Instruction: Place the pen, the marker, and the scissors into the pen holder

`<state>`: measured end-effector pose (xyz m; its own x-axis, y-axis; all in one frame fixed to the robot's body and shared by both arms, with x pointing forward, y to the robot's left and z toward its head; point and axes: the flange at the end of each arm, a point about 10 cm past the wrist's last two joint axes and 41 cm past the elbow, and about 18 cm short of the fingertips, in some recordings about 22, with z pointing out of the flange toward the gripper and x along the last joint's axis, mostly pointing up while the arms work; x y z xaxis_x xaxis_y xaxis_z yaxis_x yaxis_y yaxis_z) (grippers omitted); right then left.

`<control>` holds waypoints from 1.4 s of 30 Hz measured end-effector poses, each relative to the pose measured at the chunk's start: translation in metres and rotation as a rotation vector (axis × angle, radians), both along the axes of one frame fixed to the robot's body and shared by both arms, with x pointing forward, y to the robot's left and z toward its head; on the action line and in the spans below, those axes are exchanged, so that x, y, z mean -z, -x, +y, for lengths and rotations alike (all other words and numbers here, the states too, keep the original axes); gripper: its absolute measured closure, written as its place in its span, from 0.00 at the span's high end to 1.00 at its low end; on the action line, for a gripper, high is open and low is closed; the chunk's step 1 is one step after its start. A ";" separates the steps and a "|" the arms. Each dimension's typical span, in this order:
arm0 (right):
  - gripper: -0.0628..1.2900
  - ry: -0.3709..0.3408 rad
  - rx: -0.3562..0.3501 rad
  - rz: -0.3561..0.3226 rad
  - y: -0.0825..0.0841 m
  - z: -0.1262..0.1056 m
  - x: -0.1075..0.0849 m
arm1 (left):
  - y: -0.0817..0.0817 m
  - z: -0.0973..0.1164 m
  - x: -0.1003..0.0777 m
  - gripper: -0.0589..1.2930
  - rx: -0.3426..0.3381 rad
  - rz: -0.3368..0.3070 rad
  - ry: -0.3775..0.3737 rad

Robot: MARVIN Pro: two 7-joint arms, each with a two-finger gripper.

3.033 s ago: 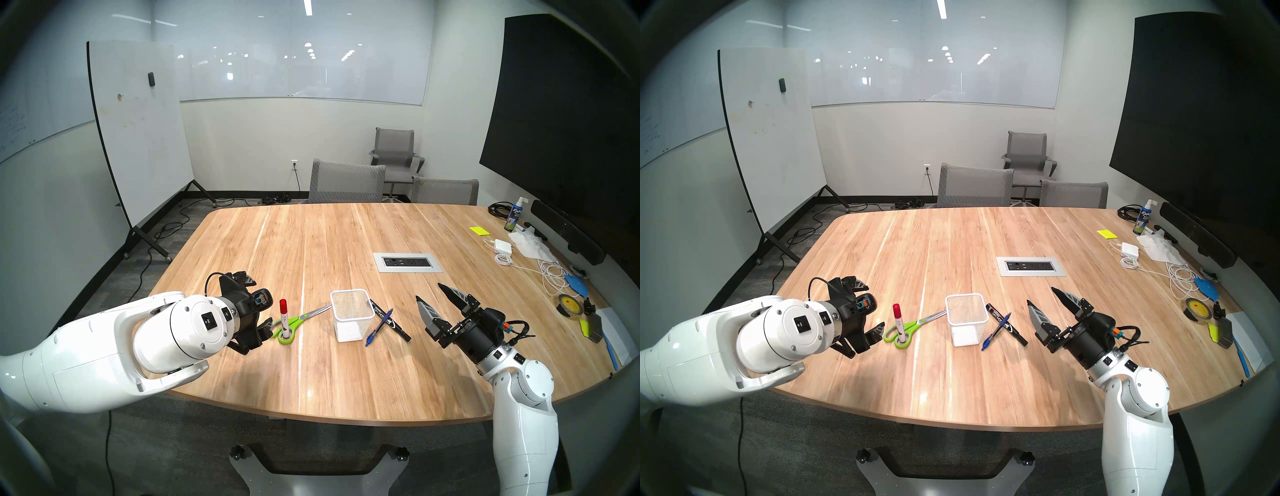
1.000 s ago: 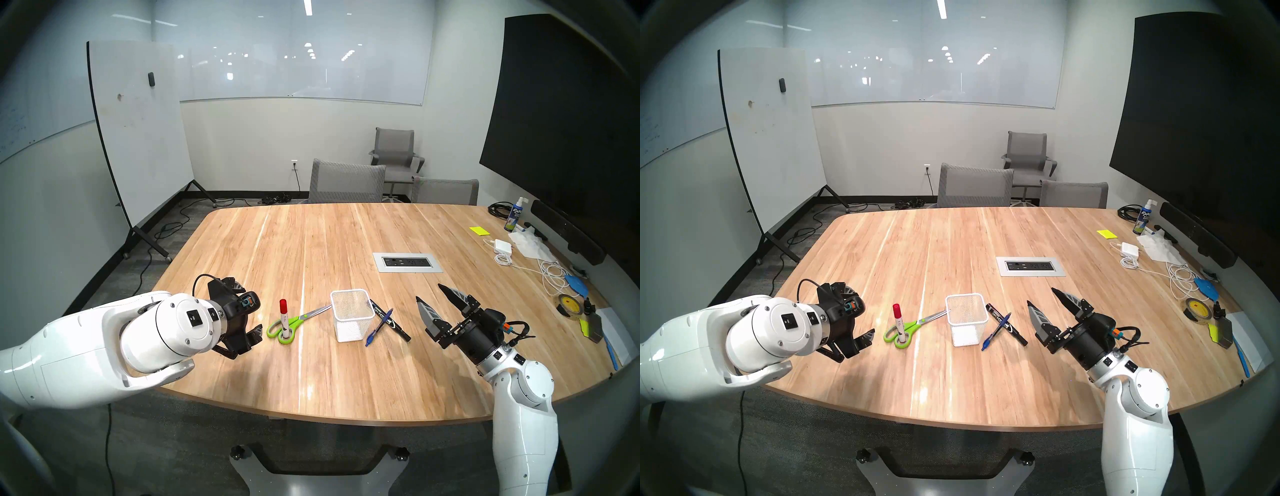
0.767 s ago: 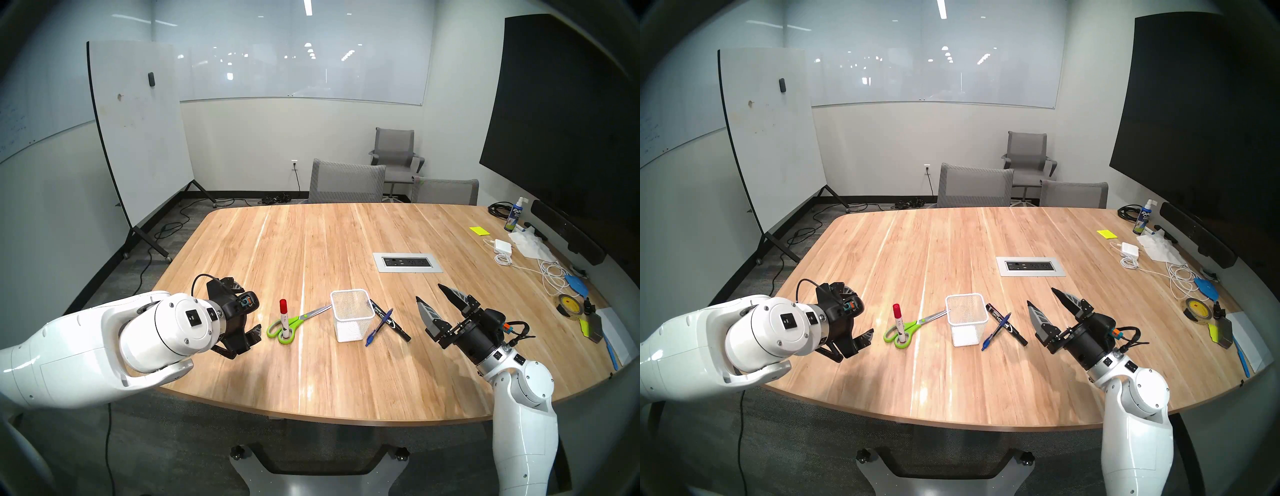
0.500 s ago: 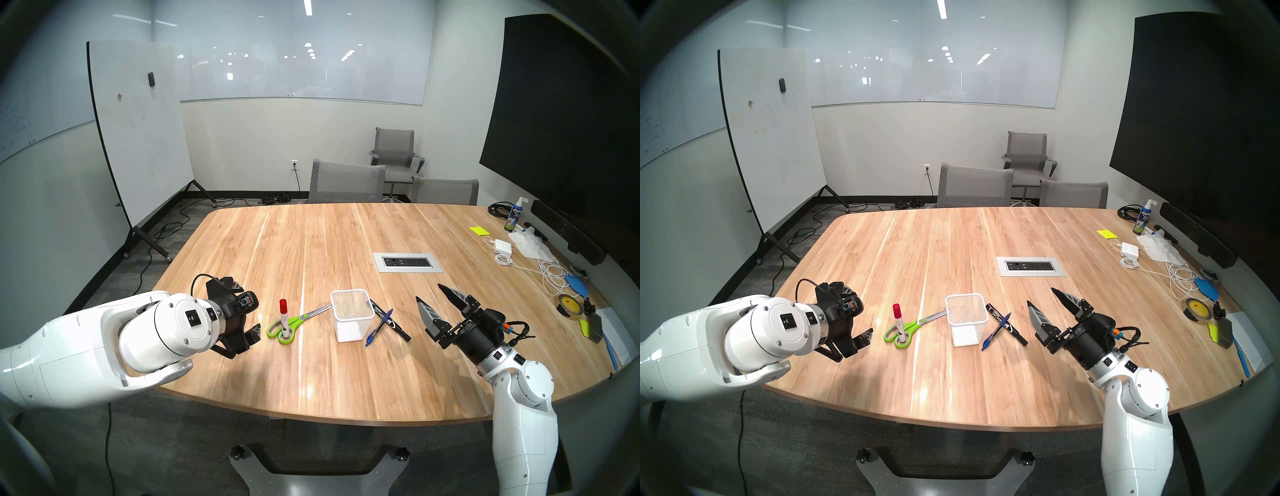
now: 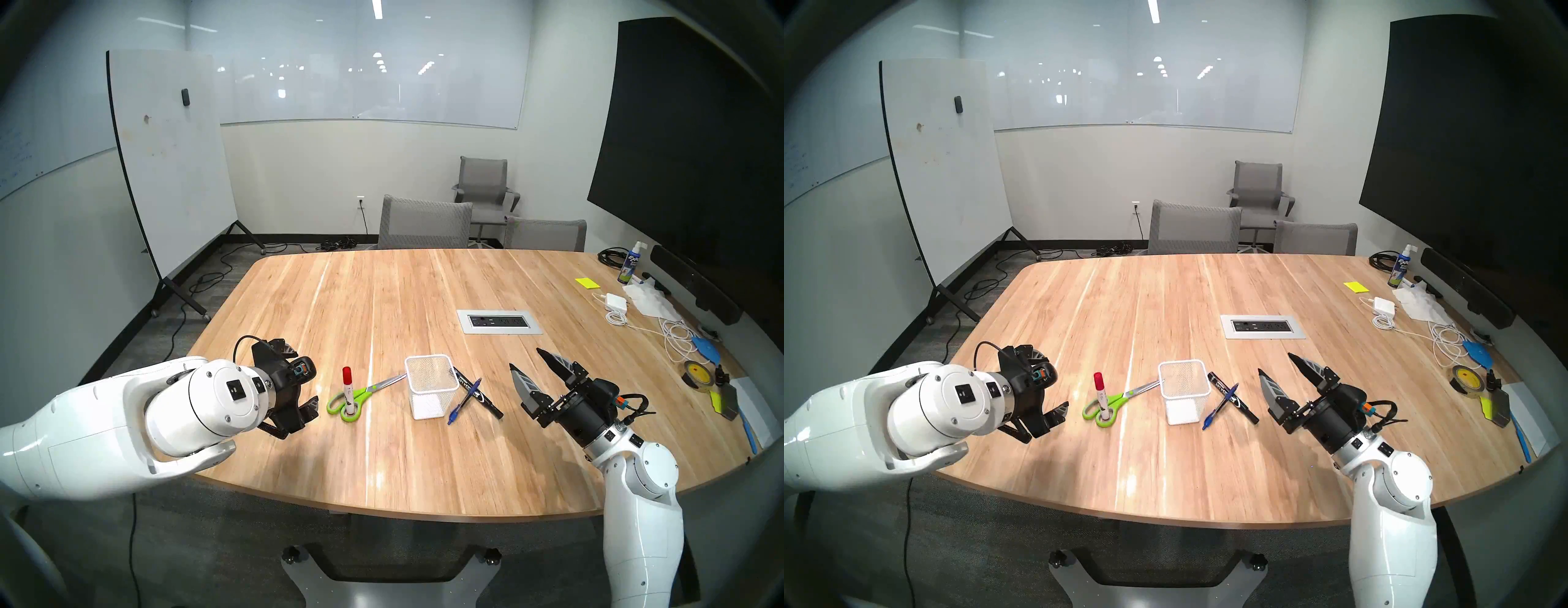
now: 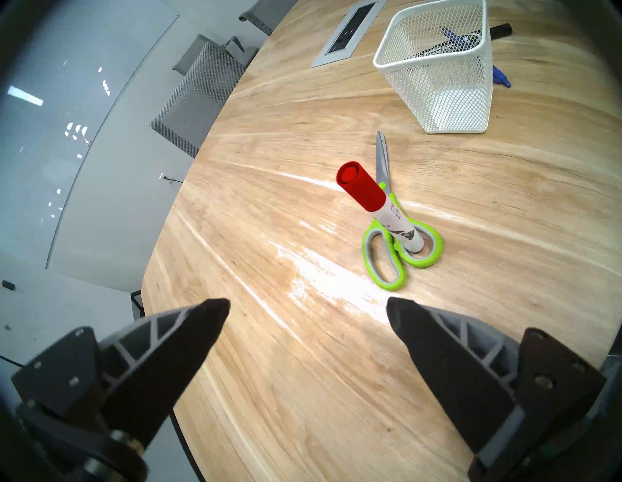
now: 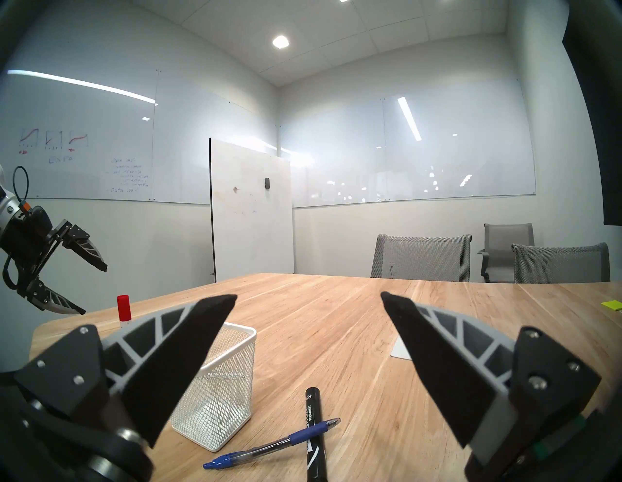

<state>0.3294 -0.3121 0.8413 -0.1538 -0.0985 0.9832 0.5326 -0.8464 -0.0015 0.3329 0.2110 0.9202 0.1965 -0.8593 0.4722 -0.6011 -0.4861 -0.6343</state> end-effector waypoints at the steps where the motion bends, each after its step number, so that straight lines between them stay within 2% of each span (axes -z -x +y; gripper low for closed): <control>1: 0.96 0.000 0.000 0.000 0.000 0.000 0.000 | 0.000 0.000 0.000 0.98 -0.001 0.000 0.003; 12: 0.96 0.000 0.000 0.000 0.000 0.000 0.000 | 0.004 0.003 0.009 0.98 -0.047 0.010 0.062; 26: 0.96 0.000 0.000 0.000 0.000 0.000 0.000 | 0.009 0.020 0.011 0.98 -0.161 -0.038 0.181; 35: 0.96 0.000 0.000 0.000 0.000 0.000 0.000 | 0.013 0.033 0.004 0.98 -0.211 -0.112 0.263; 39: 0.96 0.000 0.000 0.000 0.000 0.000 0.000 | 0.015 0.038 0.003 0.98 -0.223 -0.149 0.279; 42: 0.96 0.000 0.000 0.000 0.000 0.000 0.000 | 0.014 0.041 0.003 0.98 -0.221 -0.202 0.278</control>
<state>0.3292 -0.3122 0.8410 -0.1535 -0.0983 0.9832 0.5329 -0.8462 -0.0013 0.3186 0.2524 0.9176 0.2420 -0.6410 0.7284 -0.3399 -0.7591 -0.5551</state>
